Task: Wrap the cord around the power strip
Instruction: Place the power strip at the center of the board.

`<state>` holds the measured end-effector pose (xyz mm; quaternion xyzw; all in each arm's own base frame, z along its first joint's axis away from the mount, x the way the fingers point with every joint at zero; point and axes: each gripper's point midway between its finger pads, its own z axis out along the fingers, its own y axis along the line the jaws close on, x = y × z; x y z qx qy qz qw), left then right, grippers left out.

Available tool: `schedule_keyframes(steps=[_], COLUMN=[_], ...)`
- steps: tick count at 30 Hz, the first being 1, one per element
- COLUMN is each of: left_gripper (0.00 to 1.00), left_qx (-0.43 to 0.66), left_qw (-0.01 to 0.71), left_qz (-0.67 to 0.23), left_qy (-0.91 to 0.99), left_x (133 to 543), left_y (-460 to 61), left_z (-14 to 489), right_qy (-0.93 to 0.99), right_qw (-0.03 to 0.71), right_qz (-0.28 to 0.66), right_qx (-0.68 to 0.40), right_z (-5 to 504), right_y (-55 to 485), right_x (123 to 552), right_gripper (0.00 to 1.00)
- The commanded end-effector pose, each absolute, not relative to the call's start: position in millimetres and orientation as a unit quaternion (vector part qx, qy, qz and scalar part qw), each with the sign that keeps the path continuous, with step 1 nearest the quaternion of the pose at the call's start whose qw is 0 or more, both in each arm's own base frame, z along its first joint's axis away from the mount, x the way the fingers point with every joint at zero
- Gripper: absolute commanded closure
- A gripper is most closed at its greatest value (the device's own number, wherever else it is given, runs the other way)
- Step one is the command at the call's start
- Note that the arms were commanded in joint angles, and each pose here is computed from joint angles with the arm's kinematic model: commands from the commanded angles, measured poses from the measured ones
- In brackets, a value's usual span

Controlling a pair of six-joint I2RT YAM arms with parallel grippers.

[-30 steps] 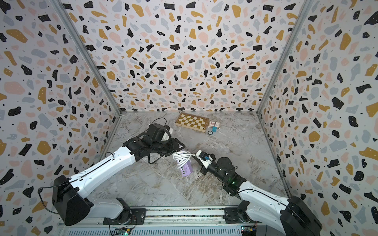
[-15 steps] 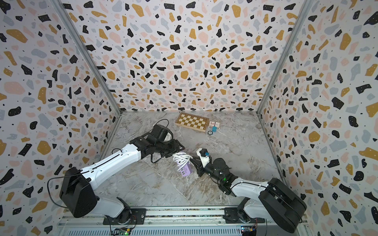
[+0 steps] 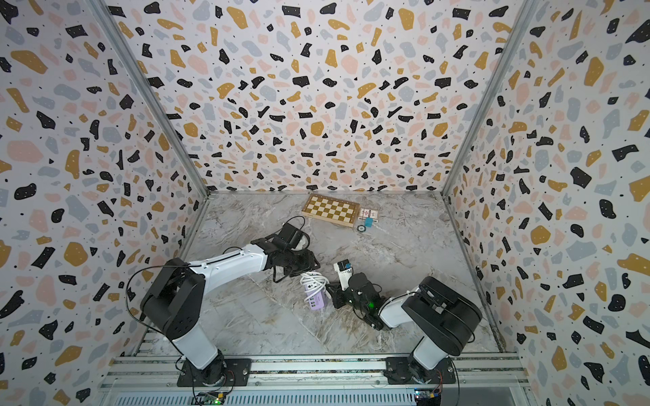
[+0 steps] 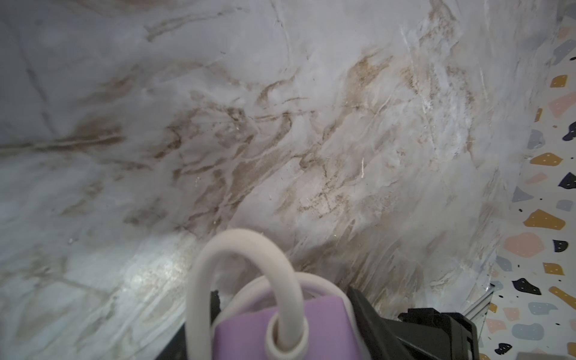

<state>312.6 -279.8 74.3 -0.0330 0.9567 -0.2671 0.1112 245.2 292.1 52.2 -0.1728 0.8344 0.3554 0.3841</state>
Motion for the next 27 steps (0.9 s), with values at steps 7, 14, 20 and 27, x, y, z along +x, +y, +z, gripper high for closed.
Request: schedule_keyframes(steps=[7,14,20,27], left_gripper=[1.0,1.0,1.0,1.0], left_qx=[0.039,0.068,0.083,0.085], left_qw=[0.139,0.094,0.079,0.066], left_qz=[-0.284,-0.206,-0.178,-0.16], left_qy=[0.948,0.972,0.977,0.981], left_x=[343,343,341,340], left_y=[-306,-292,-287,-282], left_z=[65,41,36,32], right_qy=[0.884,0.896,0.881,0.835], right_qw=[0.28,0.292,0.328,0.372], right_qz=[0.345,0.275,0.245,0.267], right_qx=[-0.147,-0.19,-0.237,-0.306], right_z=[4,8,26,60], right_y=[300,286,269,281], right_x=[228,234,249,260], right_gripper=[0.9,0.66,0.51,0.41])
